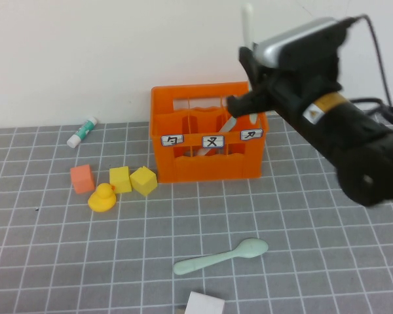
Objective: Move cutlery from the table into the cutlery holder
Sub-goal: Place the knife on the box, then pick up the spoon
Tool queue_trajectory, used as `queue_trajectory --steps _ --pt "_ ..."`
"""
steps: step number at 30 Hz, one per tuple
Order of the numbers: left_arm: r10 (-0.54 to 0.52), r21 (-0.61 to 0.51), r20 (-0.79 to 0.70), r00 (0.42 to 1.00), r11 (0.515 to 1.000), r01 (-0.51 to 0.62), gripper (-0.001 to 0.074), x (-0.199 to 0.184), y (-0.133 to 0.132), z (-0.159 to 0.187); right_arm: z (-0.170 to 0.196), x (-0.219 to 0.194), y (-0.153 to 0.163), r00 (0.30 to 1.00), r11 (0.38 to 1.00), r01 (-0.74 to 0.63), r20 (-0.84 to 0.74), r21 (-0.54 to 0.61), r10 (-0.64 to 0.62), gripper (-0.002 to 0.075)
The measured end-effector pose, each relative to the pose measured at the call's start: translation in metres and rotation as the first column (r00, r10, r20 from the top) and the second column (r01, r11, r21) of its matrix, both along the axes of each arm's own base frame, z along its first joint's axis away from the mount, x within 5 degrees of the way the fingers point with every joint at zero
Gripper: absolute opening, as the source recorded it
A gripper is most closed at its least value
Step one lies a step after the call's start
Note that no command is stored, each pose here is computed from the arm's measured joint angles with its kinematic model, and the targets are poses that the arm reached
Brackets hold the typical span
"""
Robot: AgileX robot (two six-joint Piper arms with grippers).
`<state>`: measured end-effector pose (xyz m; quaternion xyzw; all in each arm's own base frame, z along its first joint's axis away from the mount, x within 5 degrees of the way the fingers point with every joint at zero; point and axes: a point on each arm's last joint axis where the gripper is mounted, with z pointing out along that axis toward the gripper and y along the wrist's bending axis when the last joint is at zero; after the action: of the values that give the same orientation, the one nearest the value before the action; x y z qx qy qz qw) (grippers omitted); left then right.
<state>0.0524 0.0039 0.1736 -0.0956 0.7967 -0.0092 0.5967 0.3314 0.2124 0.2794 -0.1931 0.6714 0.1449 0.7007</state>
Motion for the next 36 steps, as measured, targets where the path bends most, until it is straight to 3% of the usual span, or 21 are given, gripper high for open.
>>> queue_trajectory --steps 9,16,19,24,28,32,36 --pt "0.001 -0.002 0.0 1.0 1.0 -0.001 -0.0003 0.0 0.0 0.0 -0.021 0.055 0.01 0.999 0.994 0.036 -0.009 -0.104 -0.038 0.0059" --pt "0.001 -0.002 0.0 1.0 1.0 -0.001 -0.0003 0.0 0.0 0.0 -0.055 0.068 0.013 0.995 0.991 0.037 -0.082 -0.13 -0.048 0.0073" --pt "0.001 -0.002 0.0 1.0 1.0 -0.001 -0.0003 0.0 0.0 0.0 -0.062 0.07 0.014 0.995 0.99 0.04 -0.086 -0.133 -0.051 0.013" --pt "0.001 -0.002 0.0 1.0 1.0 -0.001 -0.0003 0.0 0.0 0.0 -0.067 0.072 0.008 0.987 0.989 0.037 -0.147 -0.146 -0.059 0.0288" --pt "0.001 -0.002 0.0 1.0 1.0 -0.001 -0.0003 0.0 0.0 0.0 -0.048 0.063 0.004 0.973 0.986 0.006 -0.228 -0.168 -0.045 0.0324" --pt "0.001 -0.002 0.0 1.0 1.0 -0.001 -0.0003 0.0 0.0 0.0 -0.002 0.037 -0.006 0.95 0.975 -0.06 -0.311 -0.212 -0.009 0.0324" --pt "0.0 0.0 0.0 1.0 1.0 0.0 -0.0003 0.0 0.0 0.0 0.044 0.001 -0.022 0.936 0.967 -0.109 -0.35 -0.232 0.022 0.0248"
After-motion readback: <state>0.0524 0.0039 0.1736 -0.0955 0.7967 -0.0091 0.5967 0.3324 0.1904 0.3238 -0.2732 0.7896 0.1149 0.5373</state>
